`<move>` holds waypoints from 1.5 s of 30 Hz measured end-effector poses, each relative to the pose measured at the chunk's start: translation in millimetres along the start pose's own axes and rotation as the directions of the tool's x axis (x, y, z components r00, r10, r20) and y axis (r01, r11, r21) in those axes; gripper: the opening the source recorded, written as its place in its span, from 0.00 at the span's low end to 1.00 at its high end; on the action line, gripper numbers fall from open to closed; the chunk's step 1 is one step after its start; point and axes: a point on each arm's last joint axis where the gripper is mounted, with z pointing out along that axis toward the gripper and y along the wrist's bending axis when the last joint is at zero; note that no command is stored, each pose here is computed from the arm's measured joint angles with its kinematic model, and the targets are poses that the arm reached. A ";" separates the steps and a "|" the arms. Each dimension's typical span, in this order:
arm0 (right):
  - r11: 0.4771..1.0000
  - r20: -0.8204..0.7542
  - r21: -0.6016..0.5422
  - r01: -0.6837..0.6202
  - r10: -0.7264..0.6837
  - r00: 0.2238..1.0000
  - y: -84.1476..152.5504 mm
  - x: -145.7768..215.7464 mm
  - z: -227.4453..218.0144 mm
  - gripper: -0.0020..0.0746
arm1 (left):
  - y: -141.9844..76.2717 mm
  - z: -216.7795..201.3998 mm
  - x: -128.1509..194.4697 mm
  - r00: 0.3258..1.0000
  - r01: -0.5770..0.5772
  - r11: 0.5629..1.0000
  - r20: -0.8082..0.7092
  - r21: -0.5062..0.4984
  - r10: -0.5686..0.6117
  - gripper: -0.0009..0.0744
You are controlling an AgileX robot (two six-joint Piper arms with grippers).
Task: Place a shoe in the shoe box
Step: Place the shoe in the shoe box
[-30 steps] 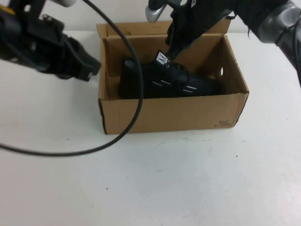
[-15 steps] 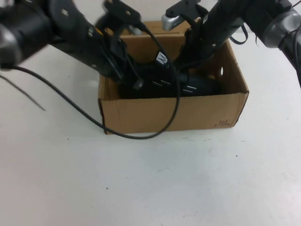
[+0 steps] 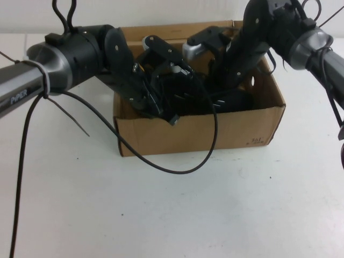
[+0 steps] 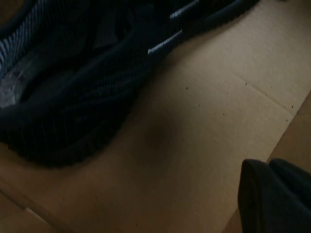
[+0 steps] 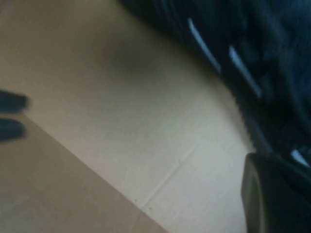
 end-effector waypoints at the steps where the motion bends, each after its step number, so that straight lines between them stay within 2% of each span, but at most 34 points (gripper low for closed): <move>1: 1.000 -0.014 -0.001 -0.007 0.007 1.000 -1.2 2.6 3.1 0.00 | 0.0 0.0 0.0 1.000 0.000 1.000 0.000 0.000 0.000 0.01; 8: 1.000 -0.065 -0.012 -0.026 0.025 0.998 -5.7 11.1 24.5 0.00 | 0.0 0.7 0.3 1.000 0.000 1.000 -0.001 0.001 0.000 0.01; 14: 0.995 -0.143 0.073 -0.071 0.081 0.986 -19.4 22.4 50.9 0.01 | -0.2 0.7 0.3 1.000 0.002 1.000 -0.002 0.003 -0.002 0.01; 23: 0.974 0.015 0.161 -0.158 0.157 0.987 -35.3 12.7 52.3 0.00 | -0.3 0.0 0.0 1.000 -0.001 1.000 -0.005 0.006 0.001 0.01; 30: 0.972 0.044 0.162 -0.170 0.165 0.985 -36.2 11.0 54.2 0.00 | -0.1 -0.7 -0.3 1.000 -0.011 1.000 -0.009 0.006 0.011 0.01; 37: 0.976 -0.022 0.154 -0.151 0.156 0.988 -33.7 15.8 47.0 0.01 | 0.4 -0.9 1.0 0.999 -0.027 1.000 -0.026 0.001 0.027 0.01; 45: 0.983 -0.049 0.124 -0.139 0.146 0.988 -20.5 13.3 3.0 0.00 | 1.1 -1.0 3.4 0.998 -0.047 0.999 -0.053 -0.005 0.047 0.01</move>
